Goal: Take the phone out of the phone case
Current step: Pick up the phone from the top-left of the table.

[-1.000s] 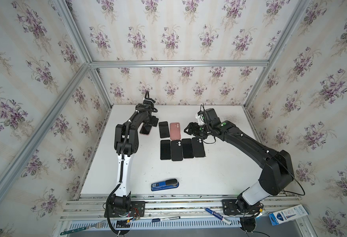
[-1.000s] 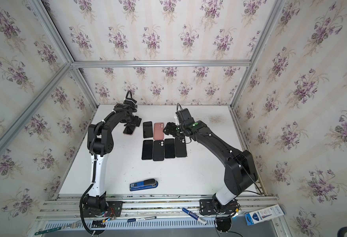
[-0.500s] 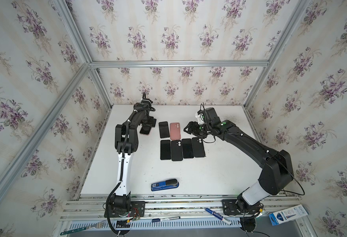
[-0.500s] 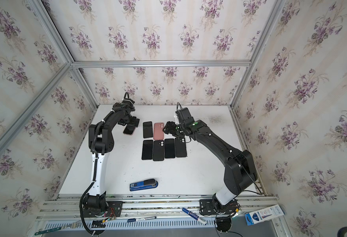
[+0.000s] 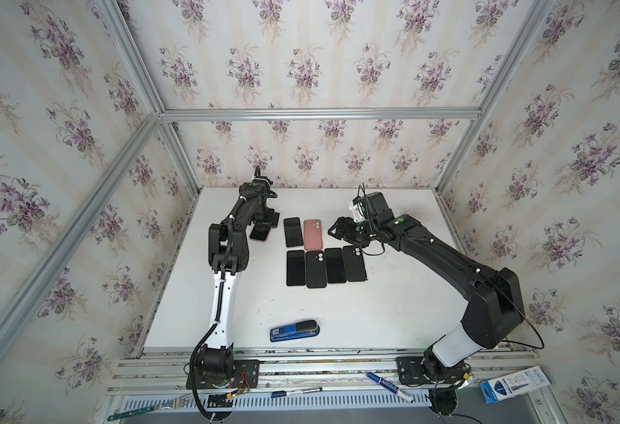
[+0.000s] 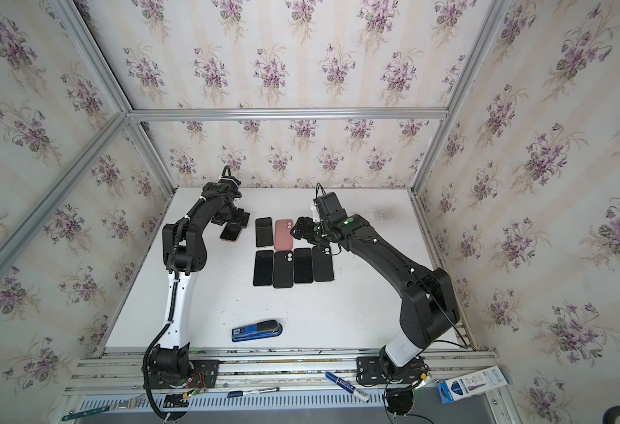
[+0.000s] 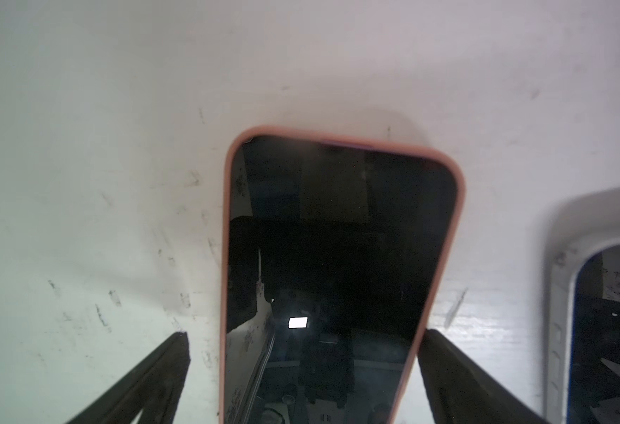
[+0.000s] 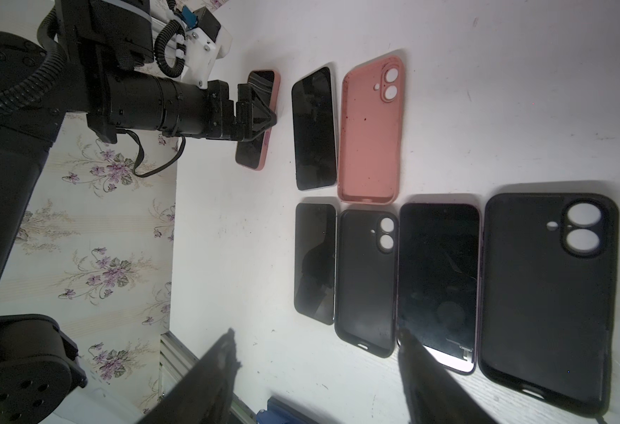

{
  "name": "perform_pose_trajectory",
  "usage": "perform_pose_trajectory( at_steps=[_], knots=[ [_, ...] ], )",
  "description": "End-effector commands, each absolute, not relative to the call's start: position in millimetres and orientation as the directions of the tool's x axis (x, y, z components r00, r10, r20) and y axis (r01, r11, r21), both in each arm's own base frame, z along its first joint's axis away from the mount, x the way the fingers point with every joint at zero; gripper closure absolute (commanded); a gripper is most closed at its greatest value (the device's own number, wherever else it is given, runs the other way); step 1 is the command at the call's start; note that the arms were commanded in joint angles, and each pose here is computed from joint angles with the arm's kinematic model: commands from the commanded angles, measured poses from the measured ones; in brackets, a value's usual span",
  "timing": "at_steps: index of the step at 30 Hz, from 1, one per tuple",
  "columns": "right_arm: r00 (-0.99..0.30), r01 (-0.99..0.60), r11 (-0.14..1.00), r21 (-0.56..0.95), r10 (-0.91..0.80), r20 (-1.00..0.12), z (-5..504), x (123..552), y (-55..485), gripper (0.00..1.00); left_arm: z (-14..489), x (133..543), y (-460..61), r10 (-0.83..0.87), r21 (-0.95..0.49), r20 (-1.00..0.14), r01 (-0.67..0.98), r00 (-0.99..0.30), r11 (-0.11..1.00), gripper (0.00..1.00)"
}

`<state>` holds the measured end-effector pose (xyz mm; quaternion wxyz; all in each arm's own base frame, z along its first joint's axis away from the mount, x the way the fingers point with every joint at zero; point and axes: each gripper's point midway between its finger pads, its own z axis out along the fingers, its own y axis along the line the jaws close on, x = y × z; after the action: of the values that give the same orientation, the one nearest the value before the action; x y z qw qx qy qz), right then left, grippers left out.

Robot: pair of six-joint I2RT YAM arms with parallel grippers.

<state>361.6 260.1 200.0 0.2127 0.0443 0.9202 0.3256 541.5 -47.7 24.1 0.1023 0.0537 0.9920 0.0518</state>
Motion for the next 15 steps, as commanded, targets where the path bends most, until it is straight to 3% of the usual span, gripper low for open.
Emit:
perform_pose_trajectory(
  at_steps=[1,5,15],
  knots=[
    [-0.896,-0.070,0.767,0.638,0.233,-0.378,209.1,366.9,263.9,0.28,20.9,539.0,-50.2,0.116,0.096,-0.182,0.099,-0.976,0.990,0.01],
    [-0.899,-0.065,0.759,0.648,0.238,-0.368,209.1,367.6,265.5,0.29,18.7,539.4,-53.1,0.124,0.076,-0.181,0.112,-0.976,0.991,0.02],
    [-0.899,-0.063,0.748,0.661,0.245,-0.362,212.1,368.6,267.2,0.30,16.7,540.1,-52.4,0.103,0.031,-0.180,0.099,-0.978,0.995,0.15]
  ],
)
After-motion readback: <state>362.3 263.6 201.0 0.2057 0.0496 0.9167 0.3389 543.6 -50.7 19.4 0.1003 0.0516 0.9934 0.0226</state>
